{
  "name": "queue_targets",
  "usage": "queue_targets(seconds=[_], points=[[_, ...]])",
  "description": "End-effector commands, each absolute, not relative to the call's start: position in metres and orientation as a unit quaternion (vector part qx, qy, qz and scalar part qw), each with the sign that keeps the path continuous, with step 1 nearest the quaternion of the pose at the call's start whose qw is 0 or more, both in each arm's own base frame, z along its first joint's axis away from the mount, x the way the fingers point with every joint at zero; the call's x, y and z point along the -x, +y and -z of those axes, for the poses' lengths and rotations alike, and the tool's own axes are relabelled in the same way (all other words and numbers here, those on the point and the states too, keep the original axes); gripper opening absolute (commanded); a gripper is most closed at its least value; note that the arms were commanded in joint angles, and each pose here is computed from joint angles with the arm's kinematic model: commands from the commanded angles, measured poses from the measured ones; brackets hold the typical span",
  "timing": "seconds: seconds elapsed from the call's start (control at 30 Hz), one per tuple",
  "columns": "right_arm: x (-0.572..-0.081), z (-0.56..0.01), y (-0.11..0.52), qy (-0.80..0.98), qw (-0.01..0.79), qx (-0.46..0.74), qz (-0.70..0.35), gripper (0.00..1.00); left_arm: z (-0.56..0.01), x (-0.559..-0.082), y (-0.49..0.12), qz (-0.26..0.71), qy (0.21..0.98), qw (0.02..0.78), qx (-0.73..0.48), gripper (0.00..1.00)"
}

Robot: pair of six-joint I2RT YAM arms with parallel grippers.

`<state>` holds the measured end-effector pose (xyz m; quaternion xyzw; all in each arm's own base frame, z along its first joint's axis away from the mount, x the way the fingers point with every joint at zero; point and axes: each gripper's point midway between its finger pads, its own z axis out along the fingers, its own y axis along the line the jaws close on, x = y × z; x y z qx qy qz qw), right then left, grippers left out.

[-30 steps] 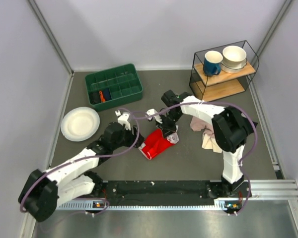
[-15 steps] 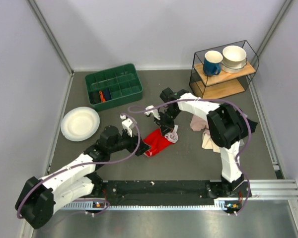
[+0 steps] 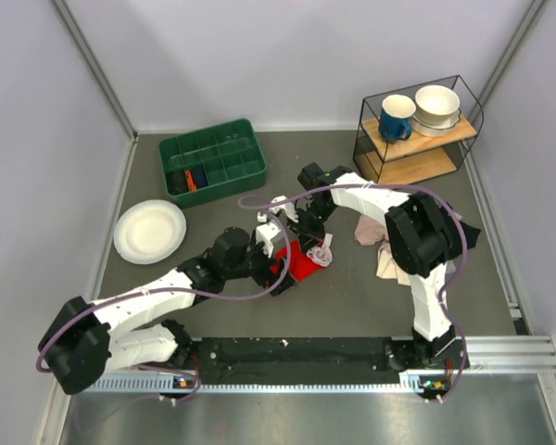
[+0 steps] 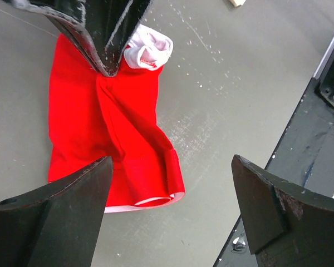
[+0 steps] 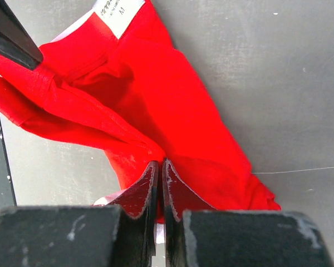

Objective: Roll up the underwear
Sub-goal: Flatten out the underwear at the center of the board.

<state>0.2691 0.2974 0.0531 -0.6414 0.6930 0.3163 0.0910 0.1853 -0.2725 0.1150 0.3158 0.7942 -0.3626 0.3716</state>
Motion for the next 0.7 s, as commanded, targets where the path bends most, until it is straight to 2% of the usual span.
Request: queue_targets(seconds=[0.0, 0.23, 0.37, 0.4, 0.43, 0.53, 0.67], points=[[-0.279, -0.064, 0.305, 0.691, 0.109, 0.634, -0.330, 0.00, -0.110, -0.193, -0.277, 0.322, 0.803, 0.373, -0.334, 0.91], [-0.280, -0.064, 0.305, 0.692, 0.108, 0.634, -0.329, 0.00, -0.091, -0.201, -0.269, 0.261, 0.837, 0.355, -0.325, 0.79], [-0.280, -0.063, 0.304, 0.694, 0.107, 0.632, -0.329, 0.00, -0.087, -0.204, -0.270, 0.253, 0.843, 0.349, -0.321, 0.67], [-0.280, -0.062, 0.304, 0.695, 0.106, 0.631, -0.329, 0.00, -0.086, -0.204, -0.270, 0.252, 0.845, 0.347, -0.320, 0.62], [-0.281, -0.063, 0.304, 0.694, 0.107, 0.631, -0.329, 0.00, -0.086, -0.205, -0.270, 0.252, 0.847, 0.347, -0.314, 0.46], [-0.281, -0.064, 0.304, 0.695, 0.107, 0.630, -0.329, 0.00, -0.084, -0.208, -0.267, 0.242, 0.856, 0.346, -0.297, 0.20], [-0.285, -0.065, 0.304, 0.697, 0.112, 0.629, -0.326, 0.00, -0.077, -0.212, -0.261, 0.237, 0.869, 0.337, -0.273, 0.01]])
